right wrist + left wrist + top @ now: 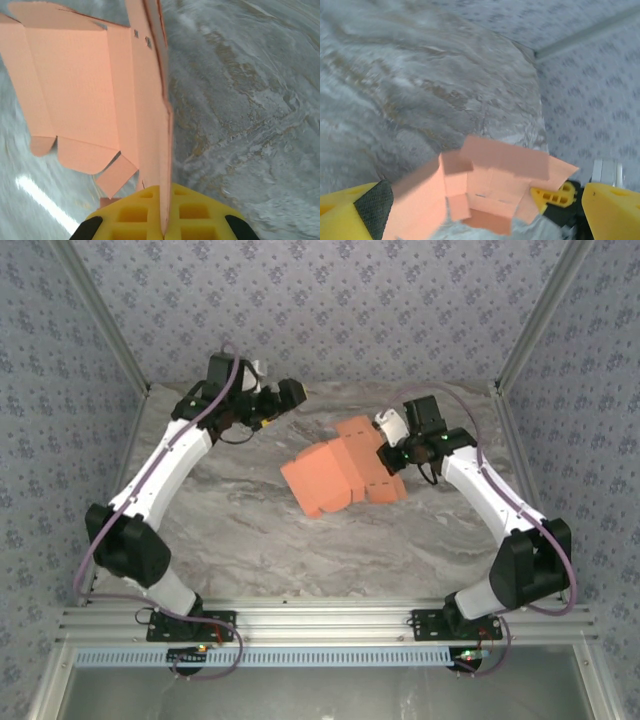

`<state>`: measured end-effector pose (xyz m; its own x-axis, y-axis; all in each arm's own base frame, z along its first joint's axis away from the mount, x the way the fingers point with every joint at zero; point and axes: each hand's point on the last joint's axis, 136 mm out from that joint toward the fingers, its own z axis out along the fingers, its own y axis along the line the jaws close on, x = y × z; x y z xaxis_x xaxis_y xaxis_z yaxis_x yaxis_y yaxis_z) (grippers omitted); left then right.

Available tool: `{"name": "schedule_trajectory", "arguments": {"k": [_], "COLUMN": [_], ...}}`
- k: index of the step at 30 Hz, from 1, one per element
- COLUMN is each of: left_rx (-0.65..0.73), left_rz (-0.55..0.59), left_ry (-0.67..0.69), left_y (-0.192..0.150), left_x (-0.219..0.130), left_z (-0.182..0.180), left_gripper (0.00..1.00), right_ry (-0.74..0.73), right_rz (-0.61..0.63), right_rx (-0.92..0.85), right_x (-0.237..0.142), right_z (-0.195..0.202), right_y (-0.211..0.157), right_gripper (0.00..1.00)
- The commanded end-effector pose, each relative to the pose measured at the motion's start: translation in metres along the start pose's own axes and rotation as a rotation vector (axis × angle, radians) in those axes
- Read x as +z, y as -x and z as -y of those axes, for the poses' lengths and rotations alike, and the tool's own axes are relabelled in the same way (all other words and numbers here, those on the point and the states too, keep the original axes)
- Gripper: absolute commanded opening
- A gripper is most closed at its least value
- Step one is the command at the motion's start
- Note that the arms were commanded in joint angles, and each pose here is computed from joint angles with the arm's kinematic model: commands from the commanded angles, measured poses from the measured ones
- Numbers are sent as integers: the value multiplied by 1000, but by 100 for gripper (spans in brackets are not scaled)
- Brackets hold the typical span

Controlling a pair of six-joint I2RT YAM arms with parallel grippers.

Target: Fold the paper box

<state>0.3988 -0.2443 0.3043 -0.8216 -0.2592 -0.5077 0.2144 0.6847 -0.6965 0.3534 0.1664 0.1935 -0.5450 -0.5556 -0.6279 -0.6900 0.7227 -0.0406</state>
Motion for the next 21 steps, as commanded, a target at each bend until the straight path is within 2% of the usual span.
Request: {"name": "schedule_trajectory", "arguments": {"k": [1,4,8,14,18,21], "left_rx": [391,537,629,815,829,833], "left_rz": [-34,-51,-40,-136,-118,-83], "left_ry": [-160,-269,-371,-511,-555,-513], "left_y": [-23,-49,-76,-134,-150,-156], "left_x": [11,21,38,55,66,79], "left_z": [10,5,-5,12,16,6], "left_gripper": [99,99,99,99,99,99], "right_ry": [96,69,41,3,-13,-4], "right_rz": [-89,-140,-228,-282,-286,-293], "right_rx": [-343,-447,-557,-642,-640,-638], "right_x": [-19,-20,-18,-11,-6,1], "right_z": [-21,-14,-6,-3,-3,-3], "right_y": [-17,-22,-31,-32,-27,-27], "right_gripper": [0,0,0,0,0,0]}}
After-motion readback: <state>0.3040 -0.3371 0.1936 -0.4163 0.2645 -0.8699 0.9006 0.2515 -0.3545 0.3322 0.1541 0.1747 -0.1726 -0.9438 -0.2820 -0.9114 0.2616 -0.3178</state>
